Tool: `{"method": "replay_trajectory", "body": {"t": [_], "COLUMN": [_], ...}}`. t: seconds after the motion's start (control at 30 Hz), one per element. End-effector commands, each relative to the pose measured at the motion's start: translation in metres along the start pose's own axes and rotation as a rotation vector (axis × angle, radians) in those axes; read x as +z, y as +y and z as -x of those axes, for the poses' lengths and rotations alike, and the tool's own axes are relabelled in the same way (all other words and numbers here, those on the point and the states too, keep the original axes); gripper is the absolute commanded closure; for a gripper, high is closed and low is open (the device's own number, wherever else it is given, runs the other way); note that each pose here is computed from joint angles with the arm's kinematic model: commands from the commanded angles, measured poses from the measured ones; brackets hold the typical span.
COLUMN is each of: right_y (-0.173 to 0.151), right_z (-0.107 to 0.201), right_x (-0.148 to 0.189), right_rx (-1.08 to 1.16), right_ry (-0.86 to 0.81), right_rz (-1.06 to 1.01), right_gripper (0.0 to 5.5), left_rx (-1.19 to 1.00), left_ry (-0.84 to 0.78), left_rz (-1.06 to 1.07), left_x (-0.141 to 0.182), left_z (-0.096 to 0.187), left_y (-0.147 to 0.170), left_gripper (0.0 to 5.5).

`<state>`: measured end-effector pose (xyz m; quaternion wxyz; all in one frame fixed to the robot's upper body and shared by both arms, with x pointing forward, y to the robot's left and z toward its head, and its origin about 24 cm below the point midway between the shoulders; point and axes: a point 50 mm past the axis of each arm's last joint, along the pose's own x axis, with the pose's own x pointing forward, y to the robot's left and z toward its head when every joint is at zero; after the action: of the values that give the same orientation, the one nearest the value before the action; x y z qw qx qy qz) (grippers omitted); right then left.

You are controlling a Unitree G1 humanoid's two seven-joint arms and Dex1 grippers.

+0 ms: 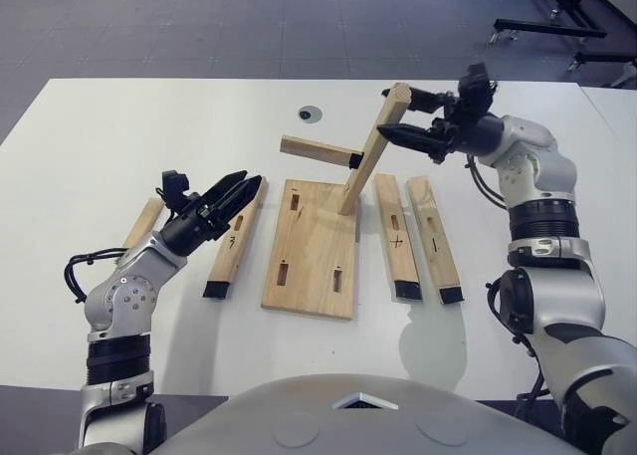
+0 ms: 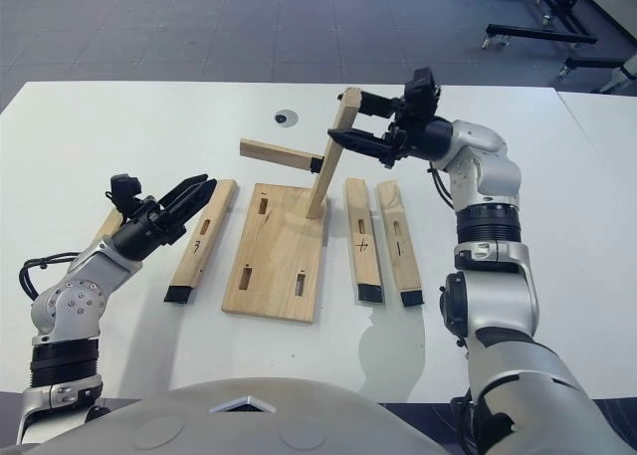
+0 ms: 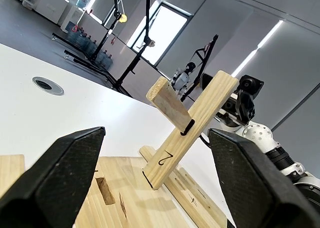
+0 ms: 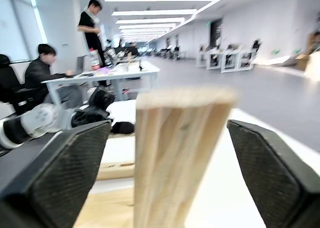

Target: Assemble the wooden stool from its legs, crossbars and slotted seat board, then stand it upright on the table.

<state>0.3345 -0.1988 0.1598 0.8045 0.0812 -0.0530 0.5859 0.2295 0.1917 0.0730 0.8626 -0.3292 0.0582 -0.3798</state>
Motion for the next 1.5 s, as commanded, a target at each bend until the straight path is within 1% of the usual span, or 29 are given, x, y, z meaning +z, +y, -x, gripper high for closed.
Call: {"method": "replay_trajectory", "body": {"t": [0.03, 0.17, 0.23, 0.37, 0.43, 0.5, 0.63, 0.83, 0.9, 0.93, 1.0, 1.03, 1.07, 1.1, 1.17, 1.23, 1.3, 1.33, 1.4, 1.43, 1.5], "right_y": [0.009, 0.028, 0.036, 0.047, 0.045, 0.044, 0.044, 0.048, 0.048, 0.044, 0.032, 0.028, 0.026, 0.031, 0.053, 0.073, 0.087, 0.093, 0.118, 0.129, 0.141], "right_z": [0.008, 0.001, -0.004, -0.009, -0.011, -0.013, -0.015, -0.009, -0.001, 0.005, 0.026, 0.037, 0.045, 0.049, 0.051, 0.057, 0.065, 0.069, 0.077, 0.079, 0.08], "right_x": [0.022, 0.037, 0.036, 0.015, 0.002, 0.0, 0.015, 0.051, 0.057, 0.059, 0.056, 0.045, 0.034, 0.018, -0.024, -0.054, -0.069, -0.074, -0.086, -0.089, -0.091], "right_rx": [-0.043, -0.026, 0.0, 0.038, 0.017, 0.007, 0.016, 0.009, -0.034, -0.095, -0.331, -0.494, -0.627, -0.729, -0.824, -0.908, -1.021, -1.087, -1.196, -1.229, -1.237], "right_ry": [-0.092, -0.184, -0.191, -0.12, -0.06, -0.034, -0.081, -0.291, -0.356, -0.387, -0.484, -0.484, -0.459, -0.391, -0.188, -0.043, 0.037, 0.045, 0.101, 0.139, 0.208], "right_rz": [0.067, 0.118, 0.098, 0.019, -0.002, 0.005, 0.049, 0.077, 0.057, 0.051, 0.006, 0.004, 0.009, 0.016, -0.063, -0.12, -0.132, -0.149, -0.212, -0.23, -0.26], "right_gripper": [0.74, 0.74, 0.74, 0.74, 0.74, 0.74, 0.74, 0.74, 0.74, 0.74, 0.74, 0.74, 0.74, 0.74, 0.74, 0.74, 0.74, 0.74, 0.74, 0.74, 0.74], "left_rx": [0.017, 0.034, 0.037, 0.035, 0.04, 0.049, 0.054, 0.066, 0.114, 0.132, 0.112, 0.094, 0.088, 0.099, 0.147, 0.206, 0.263, 0.29, 0.326, 0.334, 0.346], "left_ry": [0.003, 0.002, 0.008, 0.027, 0.033, 0.036, 0.038, 0.036, 0.026, 0.021, -0.005, -0.024, -0.039, -0.045, -0.017, -0.021, -0.036, -0.039, -0.04, -0.045, -0.058], "left_rz": [-0.001, -0.002, -0.002, -0.013, -0.016, -0.015, -0.02, -0.028, -0.072, -0.089, -0.087, -0.102, -0.119, -0.149, -0.214, -0.232, -0.257, -0.277, -0.293, -0.299, -0.305], "left_x": [-0.003, -0.003, -0.004, -0.006, -0.007, -0.009, -0.01, -0.012, -0.013, -0.014, -0.014, -0.012, -0.011, -0.01, -0.012, -0.016, -0.017, -0.018, -0.019, -0.019, -0.019], "left_z": [0.004, 0.007, 0.007, 0.006, 0.007, 0.008, 0.007, 0.007, 0.007, 0.007, 0.007, 0.007, 0.008, 0.009, 0.011, 0.012, 0.014, 0.015, 0.017, 0.017, 0.017], "left_y": [0.002, 0.004, 0.005, 0.006, 0.006, 0.007, 0.007, 0.008, 0.011, 0.012, 0.006, -0.001, -0.006, -0.011, -0.015, -0.015, -0.016, -0.017, -0.019, -0.022, -0.029], "left_gripper": [1.75, 1.75, 1.75, 1.75, 1.75, 1.75, 1.75, 1.75, 1.75, 1.75, 1.75, 1.75, 1.75, 1.75, 1.75, 1.75, 1.75, 1.75, 1.75, 1.75, 1.75]}}
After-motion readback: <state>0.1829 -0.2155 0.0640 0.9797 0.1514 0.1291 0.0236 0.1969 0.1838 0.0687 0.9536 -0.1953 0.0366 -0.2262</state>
